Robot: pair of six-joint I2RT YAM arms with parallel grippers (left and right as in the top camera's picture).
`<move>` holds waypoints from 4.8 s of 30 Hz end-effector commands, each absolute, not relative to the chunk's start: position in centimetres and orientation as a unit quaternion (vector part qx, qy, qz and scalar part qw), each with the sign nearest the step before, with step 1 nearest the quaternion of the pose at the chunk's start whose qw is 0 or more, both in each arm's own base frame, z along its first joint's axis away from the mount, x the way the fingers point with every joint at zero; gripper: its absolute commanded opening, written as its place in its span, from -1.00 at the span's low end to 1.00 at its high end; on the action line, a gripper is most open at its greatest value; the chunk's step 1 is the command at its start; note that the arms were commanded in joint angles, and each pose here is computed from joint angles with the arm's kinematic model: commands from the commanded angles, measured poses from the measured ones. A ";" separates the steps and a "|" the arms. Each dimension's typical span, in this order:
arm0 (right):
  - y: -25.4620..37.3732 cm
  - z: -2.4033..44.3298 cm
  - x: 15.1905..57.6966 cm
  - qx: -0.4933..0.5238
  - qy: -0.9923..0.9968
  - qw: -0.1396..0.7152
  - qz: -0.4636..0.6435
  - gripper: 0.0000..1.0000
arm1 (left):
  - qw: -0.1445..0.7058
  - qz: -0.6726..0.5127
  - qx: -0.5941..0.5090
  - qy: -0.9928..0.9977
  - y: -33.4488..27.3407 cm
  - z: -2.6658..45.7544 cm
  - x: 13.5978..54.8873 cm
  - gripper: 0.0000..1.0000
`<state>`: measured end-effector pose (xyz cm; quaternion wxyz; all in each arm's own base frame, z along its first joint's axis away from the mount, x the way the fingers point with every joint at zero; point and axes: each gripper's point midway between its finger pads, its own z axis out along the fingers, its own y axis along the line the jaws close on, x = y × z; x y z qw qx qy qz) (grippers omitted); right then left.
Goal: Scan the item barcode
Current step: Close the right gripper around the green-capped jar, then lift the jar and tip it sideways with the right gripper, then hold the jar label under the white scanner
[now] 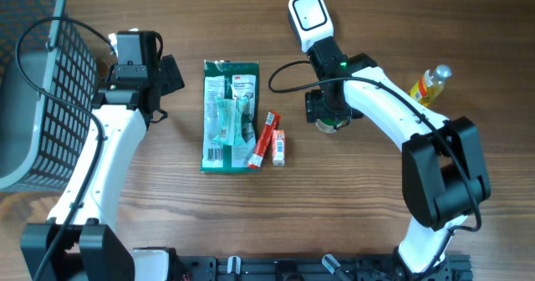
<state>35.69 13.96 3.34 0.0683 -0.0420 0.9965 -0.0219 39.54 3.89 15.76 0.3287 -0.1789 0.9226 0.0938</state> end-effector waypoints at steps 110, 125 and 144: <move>15.2 24.8 46.1 -0.072 0.950 0.261 0.155 -0.36 | 0.334 0.099 -0.179 0.920 4.2 16.2 39.7 1.00; 17.6 19.2 55.7 -0.081 0.918 0.350 0.170 -0.91 | 0.334 0.099 -0.179 0.920 4.2 16.2 39.7 1.00; 19.5 16.3 63.5 -0.051 0.861 0.461 0.210 -0.91 | 0.334 0.099 -0.179 0.920 4.2 16.2 39.7 1.00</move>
